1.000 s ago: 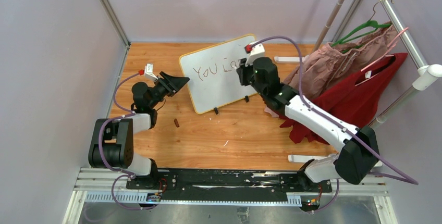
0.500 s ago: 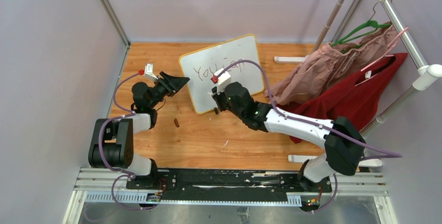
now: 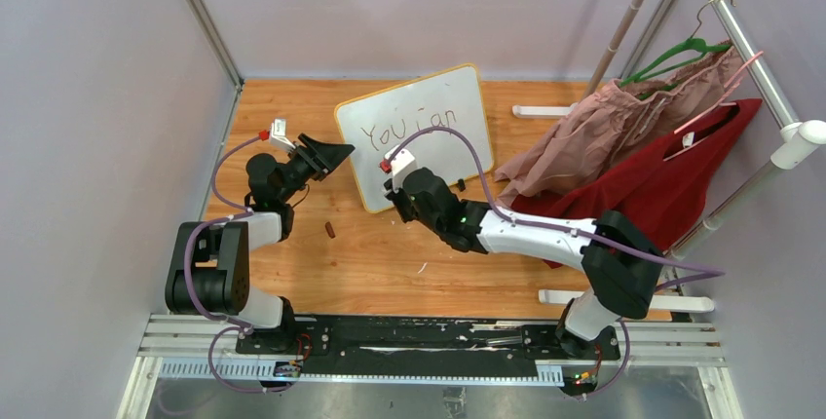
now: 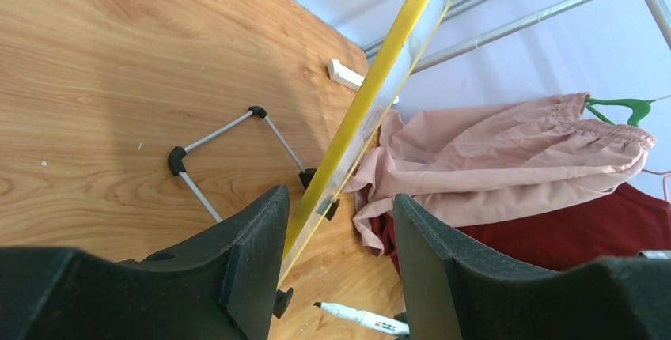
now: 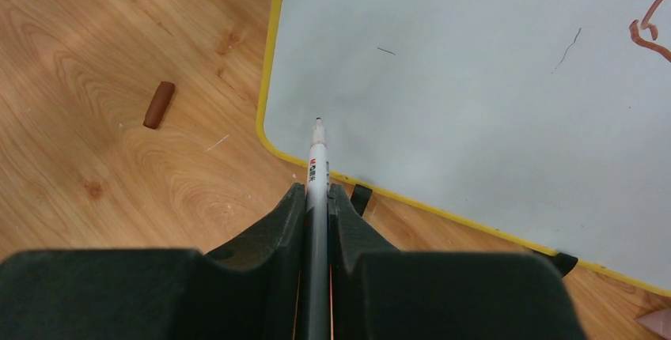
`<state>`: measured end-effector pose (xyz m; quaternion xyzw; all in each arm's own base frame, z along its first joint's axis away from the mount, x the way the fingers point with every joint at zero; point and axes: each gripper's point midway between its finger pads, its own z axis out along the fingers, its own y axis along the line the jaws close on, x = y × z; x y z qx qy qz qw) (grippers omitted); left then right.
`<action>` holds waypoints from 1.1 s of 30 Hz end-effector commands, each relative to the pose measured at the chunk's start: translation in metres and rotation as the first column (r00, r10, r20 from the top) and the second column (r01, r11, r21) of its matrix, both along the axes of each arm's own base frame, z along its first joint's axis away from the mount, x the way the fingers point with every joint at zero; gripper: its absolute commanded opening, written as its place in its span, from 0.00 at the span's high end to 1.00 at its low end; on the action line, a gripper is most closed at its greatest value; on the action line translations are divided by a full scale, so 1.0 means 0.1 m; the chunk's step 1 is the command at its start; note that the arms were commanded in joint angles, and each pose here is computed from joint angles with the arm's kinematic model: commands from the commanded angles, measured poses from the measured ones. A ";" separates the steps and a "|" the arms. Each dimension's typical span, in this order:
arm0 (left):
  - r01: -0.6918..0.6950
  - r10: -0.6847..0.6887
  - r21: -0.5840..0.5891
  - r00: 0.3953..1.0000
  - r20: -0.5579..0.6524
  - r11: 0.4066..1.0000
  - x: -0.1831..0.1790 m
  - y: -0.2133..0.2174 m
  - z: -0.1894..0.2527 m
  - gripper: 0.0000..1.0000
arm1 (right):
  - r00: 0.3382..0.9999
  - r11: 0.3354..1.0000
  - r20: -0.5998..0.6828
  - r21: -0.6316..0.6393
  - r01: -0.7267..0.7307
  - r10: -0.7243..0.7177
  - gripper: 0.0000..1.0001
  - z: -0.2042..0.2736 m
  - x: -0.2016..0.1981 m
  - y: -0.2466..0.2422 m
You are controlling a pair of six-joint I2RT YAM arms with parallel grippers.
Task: Write a sentence on the whiteboard
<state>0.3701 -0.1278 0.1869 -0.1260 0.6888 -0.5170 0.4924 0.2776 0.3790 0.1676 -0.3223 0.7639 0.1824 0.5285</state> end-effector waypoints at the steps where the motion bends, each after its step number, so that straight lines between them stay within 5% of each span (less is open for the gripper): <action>1: 0.013 -0.013 -0.001 0.999 0.044 1.000 -0.01 -0.03 0.10 0.44 | 0.999 1.000 0.039 -0.020 0.010 -0.009 1.00 -0.05 -0.01 0.02; 33: 0.014 -0.014 -0.002 0.999 0.047 1.000 -0.01 -0.03 0.11 0.44 | 0.987 0.991 0.104 -0.041 0.124 -0.119 1.00 0.04 0.22 0.07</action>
